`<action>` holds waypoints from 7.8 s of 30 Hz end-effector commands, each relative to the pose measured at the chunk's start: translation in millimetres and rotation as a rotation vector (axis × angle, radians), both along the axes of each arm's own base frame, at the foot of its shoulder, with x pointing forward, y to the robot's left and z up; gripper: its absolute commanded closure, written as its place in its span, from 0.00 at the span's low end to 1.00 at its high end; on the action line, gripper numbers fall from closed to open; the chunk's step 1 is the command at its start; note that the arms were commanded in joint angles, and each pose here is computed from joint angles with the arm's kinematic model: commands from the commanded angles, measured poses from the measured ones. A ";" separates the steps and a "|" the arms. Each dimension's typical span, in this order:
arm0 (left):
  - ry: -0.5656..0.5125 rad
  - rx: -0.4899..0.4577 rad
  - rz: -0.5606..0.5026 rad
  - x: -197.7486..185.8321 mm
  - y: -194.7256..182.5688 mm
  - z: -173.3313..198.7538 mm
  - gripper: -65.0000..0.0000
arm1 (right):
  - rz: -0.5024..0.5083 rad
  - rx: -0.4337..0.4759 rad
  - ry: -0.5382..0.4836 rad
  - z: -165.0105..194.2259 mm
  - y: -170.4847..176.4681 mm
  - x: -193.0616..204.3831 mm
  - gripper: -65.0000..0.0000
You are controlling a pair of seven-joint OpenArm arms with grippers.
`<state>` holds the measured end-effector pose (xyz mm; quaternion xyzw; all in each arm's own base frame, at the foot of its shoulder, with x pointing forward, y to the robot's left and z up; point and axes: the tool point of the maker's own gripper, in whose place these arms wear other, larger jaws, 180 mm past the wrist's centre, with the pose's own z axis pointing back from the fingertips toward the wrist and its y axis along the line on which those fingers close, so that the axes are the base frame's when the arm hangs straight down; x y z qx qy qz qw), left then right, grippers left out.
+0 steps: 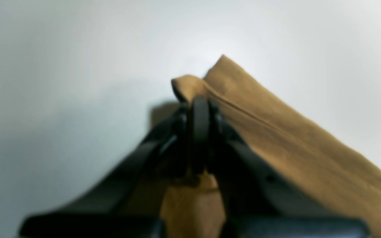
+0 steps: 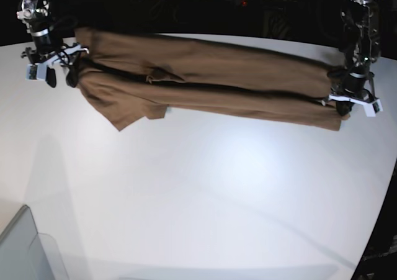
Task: Layout the t-shirt on the table in an organized manner, then fold the t-shirt properly
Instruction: 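Release and regrasp the folded layers with the right gripper, then fold the layers again with both grippers into a long strip, then carry the strip end with the left gripper toward the right gripper, then release the strip with the left gripper and lift it away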
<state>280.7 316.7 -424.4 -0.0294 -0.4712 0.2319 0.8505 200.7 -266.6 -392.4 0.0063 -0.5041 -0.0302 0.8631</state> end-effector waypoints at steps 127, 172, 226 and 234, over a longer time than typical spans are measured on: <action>0.039 -0.060 0.067 -28.0 -9.4 -19.2 0.98 | 0.171 0.166 0.131 -47.3 93.8 6.7 1.00; -0.093 0.018 -0.656 21.9 -324.1 70.5 1.00 | 0.277 0.205 0.118 -41.2 137.3 9.8 1.00; 0.081 0.143 -0.448 21.7 -197.5 14.9 0.58 | 0.034 0.160 0.063 -1.0 75.7 29.0 0.49; 0.077 0.145 -0.449 21.6 -197.4 16.7 0.58 | 0.004 0.212 0.139 -36.8 75.2 28.5 0.49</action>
